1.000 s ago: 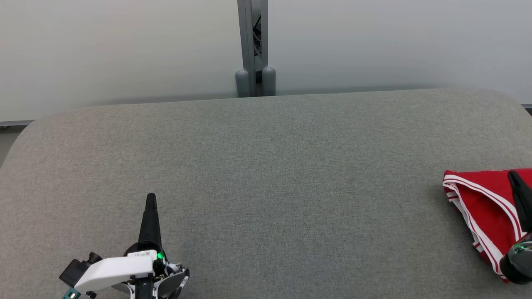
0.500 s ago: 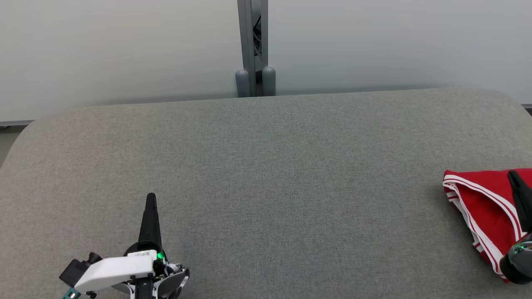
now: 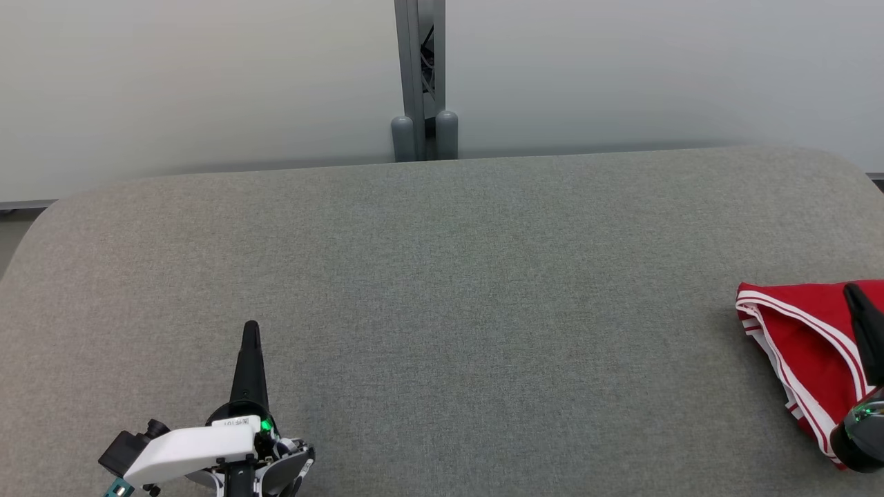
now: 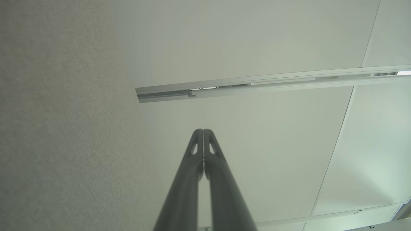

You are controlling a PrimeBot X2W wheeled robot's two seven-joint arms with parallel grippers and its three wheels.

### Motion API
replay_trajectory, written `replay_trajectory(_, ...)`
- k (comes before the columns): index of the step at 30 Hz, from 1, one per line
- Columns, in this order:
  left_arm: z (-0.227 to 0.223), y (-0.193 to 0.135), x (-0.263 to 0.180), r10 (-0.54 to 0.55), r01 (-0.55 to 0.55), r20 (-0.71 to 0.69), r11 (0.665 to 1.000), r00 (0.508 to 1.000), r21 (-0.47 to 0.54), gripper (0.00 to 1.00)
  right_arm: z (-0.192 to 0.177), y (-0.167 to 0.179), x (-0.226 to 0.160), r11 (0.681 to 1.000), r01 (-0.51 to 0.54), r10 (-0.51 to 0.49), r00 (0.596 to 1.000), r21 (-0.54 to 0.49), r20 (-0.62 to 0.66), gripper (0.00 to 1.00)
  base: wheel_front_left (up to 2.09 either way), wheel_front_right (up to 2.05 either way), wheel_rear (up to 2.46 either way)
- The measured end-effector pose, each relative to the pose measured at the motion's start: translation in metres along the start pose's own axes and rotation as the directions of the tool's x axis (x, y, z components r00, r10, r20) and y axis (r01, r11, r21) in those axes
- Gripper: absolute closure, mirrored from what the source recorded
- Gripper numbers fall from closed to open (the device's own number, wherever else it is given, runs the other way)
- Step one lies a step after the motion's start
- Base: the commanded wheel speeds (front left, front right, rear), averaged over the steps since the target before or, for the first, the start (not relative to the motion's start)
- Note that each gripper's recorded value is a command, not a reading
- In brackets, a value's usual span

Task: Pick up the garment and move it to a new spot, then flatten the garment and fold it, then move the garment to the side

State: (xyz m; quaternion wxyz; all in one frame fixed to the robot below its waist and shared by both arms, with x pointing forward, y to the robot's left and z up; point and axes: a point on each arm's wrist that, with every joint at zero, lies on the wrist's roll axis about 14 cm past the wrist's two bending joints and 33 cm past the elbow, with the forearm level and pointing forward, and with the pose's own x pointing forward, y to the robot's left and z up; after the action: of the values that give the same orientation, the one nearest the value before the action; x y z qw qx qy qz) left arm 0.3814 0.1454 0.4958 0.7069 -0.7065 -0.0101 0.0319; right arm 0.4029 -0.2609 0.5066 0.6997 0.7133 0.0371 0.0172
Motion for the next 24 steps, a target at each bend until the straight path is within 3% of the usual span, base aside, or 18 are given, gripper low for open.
replay_trajectory(24, 0.0000, 0.0000, 0.0000, 0.000, 0.000, 0.000, 1.000, 1.000, 0.000, 1.00, 0.0000, 0.0000, 0.0000, 1.000, 0.000, 0.000, 1.000, 0.000, 0.000, 1.00, 0.00, 0.00, 0.00)
